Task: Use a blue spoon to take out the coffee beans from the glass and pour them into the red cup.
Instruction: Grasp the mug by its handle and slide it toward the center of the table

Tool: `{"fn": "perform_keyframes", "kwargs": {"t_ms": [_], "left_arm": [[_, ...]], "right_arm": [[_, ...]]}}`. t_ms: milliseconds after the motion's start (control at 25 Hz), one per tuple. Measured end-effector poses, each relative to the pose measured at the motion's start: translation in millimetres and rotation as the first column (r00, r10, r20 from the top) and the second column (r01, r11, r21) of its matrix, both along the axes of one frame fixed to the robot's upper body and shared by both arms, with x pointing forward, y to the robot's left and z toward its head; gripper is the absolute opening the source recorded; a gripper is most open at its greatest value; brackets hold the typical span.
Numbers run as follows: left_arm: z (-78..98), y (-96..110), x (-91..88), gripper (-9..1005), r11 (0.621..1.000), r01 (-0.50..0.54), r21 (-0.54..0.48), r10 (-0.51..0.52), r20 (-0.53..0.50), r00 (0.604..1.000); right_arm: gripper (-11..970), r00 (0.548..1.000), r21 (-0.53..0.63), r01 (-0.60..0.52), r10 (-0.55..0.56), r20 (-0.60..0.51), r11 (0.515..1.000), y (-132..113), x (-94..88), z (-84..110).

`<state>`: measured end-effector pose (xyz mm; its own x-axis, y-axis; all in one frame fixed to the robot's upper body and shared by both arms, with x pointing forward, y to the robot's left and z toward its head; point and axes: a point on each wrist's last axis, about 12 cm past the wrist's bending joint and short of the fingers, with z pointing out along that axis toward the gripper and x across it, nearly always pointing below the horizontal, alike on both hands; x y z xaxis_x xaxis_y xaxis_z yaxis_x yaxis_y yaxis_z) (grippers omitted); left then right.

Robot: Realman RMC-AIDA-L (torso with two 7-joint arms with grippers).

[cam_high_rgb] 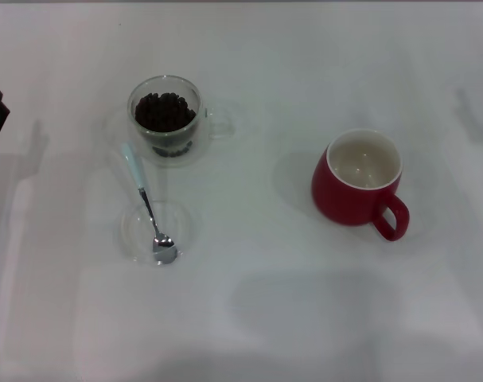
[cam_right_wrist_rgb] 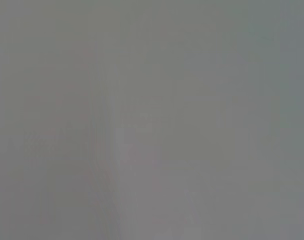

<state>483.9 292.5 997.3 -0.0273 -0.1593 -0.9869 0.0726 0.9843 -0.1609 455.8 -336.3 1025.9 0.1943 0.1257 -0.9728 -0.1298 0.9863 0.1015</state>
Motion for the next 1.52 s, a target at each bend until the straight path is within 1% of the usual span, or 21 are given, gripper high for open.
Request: {"fn": "perform_keyframes", "kwargs": {"t_ms": [120,320,400,520,680,800,1000,1240,1520], "left_arm": [[-0.7,0.9,-1.2,886,1.0,-0.006,-0.002,0.006,-0.003,1.0],[-1.2,1.8,-2.2,885,1.0,-0.012,-0.004,0.012,-0.005,1.0],[-0.5,0.9,-0.7,885,1.0,-0.009,-0.004,0.009,-0.002,1.0],[0.9,-0.6,2.2,884,1.0,-0.003,-0.004,0.003,0.003,1.0],[3.2,-3.5,6.4,882,1.0,0.007,-0.005,-0.007,0.011,1.0],[4.1,-4.4,8.4,883,1.0,0.011,-0.004,-0.011,0.014,1.0],[4.2,-4.7,8.9,883,1.0,0.013,-0.006,-0.013,0.014,1.0],[4.3,-5.1,9.1,883,1.0,0.009,-0.012,-0.008,0.015,1.0],[3.8,-2.7,7.7,882,0.999,-0.02,-0.028,0.02,0.013,1.0]], "right_arm": [[856,0.996,0.001,-0.082,0.082,-0.019,0.997,7.5,-22.0,-6.9],[856,0.982,0.05,-0.186,0.187,-0.012,0.981,11.8,-69.8,-11.8],[856,0.97,0.046,-0.24,0.242,-0.018,0.97,15.6,-84.0,-13.5],[856,0.937,0.021,-0.342,0.343,-0.065,0.94,24.7,-96.3,-19.3],[856,0.9,-0.013,-0.426,0.422,-0.109,0.905,28.9,-105.6,-23.7],[856,0.878,-0.017,-0.459,0.451,-0.159,0.888,30.5,-110.6,-29.4],[855,0.874,-0.013,-0.435,0.419,-0.246,0.9,31.5,-114.8,-40.9],[855,0.853,-0.01,-0.435,0.408,-0.326,0.9,36.6,-106.8,-51.4],[856,0.839,-0.011,-0.43,0.395,-0.373,0.903,39.5,-100.2,-57.7]]}}
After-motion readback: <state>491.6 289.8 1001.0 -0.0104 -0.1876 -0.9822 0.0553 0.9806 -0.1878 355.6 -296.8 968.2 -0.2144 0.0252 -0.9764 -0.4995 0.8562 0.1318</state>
